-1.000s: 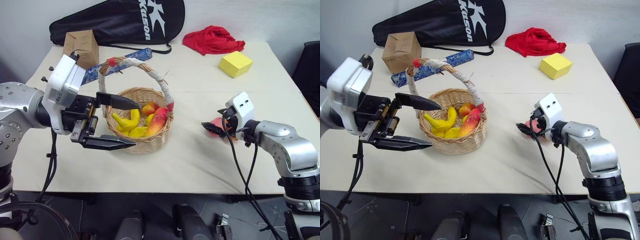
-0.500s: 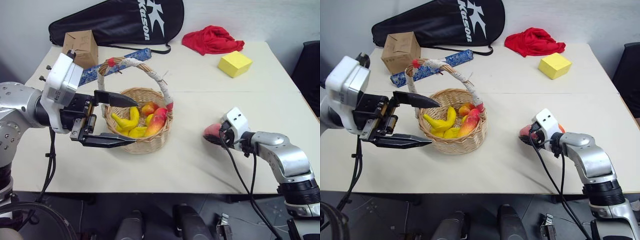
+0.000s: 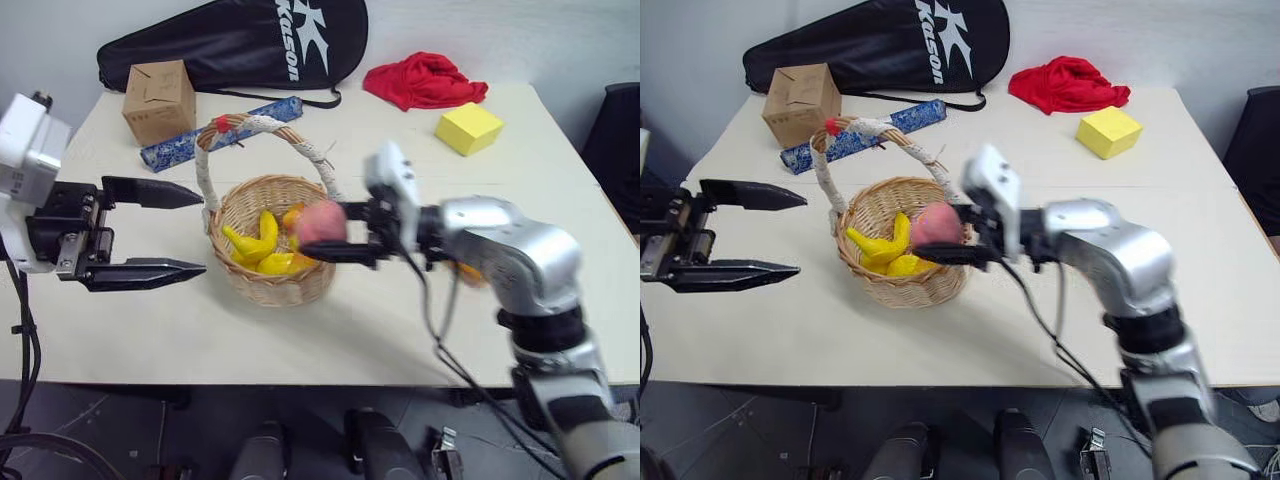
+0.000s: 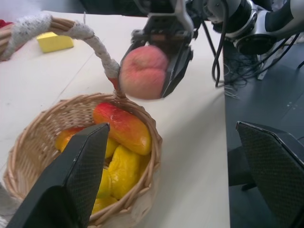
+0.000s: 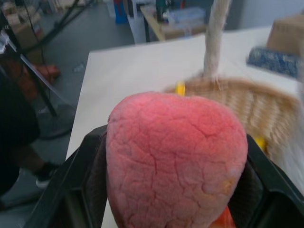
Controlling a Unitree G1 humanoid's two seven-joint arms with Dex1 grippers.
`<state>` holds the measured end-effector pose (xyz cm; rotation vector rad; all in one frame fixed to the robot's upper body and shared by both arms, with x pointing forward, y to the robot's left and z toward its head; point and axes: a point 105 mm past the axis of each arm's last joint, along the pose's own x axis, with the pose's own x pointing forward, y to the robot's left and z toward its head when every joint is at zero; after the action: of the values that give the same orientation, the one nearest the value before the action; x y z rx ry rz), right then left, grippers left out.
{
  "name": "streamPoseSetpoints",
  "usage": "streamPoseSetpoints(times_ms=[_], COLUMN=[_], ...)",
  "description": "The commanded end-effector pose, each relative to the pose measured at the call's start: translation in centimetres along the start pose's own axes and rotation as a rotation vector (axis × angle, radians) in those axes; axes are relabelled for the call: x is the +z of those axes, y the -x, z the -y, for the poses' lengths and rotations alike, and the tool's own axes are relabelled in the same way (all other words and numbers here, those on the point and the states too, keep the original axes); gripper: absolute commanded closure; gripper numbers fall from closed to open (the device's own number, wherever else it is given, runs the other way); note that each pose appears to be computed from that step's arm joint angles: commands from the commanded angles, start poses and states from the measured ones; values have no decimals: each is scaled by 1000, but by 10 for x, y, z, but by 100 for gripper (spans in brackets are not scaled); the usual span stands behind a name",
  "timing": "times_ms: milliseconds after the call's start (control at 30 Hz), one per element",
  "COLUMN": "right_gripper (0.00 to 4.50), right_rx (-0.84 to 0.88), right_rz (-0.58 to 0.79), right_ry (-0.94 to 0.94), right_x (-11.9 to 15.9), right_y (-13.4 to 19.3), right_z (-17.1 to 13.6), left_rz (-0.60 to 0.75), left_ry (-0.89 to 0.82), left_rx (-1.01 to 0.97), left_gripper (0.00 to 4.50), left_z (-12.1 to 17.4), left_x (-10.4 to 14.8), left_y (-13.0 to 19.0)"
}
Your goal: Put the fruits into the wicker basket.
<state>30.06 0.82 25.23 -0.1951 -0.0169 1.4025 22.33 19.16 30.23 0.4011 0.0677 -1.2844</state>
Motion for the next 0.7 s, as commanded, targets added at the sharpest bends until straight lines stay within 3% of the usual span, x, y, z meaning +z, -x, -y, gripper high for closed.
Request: streamPoseSetpoints(times_ms=[33, 167, 233, 333, 500, 633, 700], right_gripper=[183, 43, 5, 5, 5, 5, 5], right_rx=[-138, -188, -154, -103, 51, -93, -306], right_rz=[-12, -8, 10, 52, 128, 56, -14], right_ry=[12, -13, -39, -86, -245, -262, -239], right_x=[-5, -7, -5, 2, 15, 3, -12], right_y=[-24, -30, -26, -10, 55, 109, 139], right_z=[20, 25, 16, 6, -21, -11, 14], left_rz=[-10, 3, 4, 7, 41, 65, 83], left_ry=[-60, -67, -66, -64, -59, -65, -69], left_rx=[14, 19, 12, 4, -39, -85, -114], left_gripper=[0, 0, 0, 0, 0, 0, 0], left_z=[2, 2, 3, 4, 5, 4, 5], left_x=[10, 15, 15, 13, 13, 12, 14], left_y=[3, 2, 1, -1, -9, -19, -25])
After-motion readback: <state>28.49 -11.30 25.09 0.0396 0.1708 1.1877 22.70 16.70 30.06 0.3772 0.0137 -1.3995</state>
